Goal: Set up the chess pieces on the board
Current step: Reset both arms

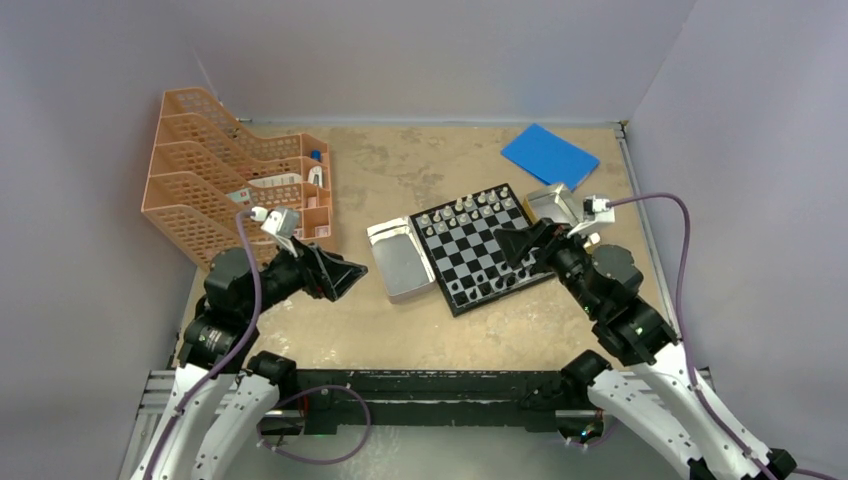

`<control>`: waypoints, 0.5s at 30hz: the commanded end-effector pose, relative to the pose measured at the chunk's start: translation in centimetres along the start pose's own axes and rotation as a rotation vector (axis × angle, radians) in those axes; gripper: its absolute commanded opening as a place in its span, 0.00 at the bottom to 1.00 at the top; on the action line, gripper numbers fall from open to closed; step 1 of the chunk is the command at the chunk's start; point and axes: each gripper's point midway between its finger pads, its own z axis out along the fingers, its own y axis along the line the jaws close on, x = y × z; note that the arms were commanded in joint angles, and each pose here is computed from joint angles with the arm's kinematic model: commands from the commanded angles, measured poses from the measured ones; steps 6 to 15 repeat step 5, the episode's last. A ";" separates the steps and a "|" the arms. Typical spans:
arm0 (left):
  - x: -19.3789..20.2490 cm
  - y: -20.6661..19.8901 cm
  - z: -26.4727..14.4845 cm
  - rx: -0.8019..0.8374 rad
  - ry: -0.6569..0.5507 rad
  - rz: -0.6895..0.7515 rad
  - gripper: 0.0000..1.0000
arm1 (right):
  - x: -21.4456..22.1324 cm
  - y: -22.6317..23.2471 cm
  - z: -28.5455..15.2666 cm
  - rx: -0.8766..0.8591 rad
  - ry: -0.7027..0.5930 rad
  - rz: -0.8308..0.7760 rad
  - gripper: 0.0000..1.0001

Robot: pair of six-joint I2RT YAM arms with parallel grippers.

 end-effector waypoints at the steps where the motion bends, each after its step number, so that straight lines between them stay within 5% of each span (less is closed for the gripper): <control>1: -2.3 -1.0 -0.4 0.005 -0.067 0.026 0.77 | -2.6 1.7 -0.9 -0.045 -0.064 0.015 0.99; 15: -2.6 -1.2 -0.7 0.004 -0.080 0.033 0.78 | -2.8 1.3 -0.9 -0.022 -0.069 0.014 0.99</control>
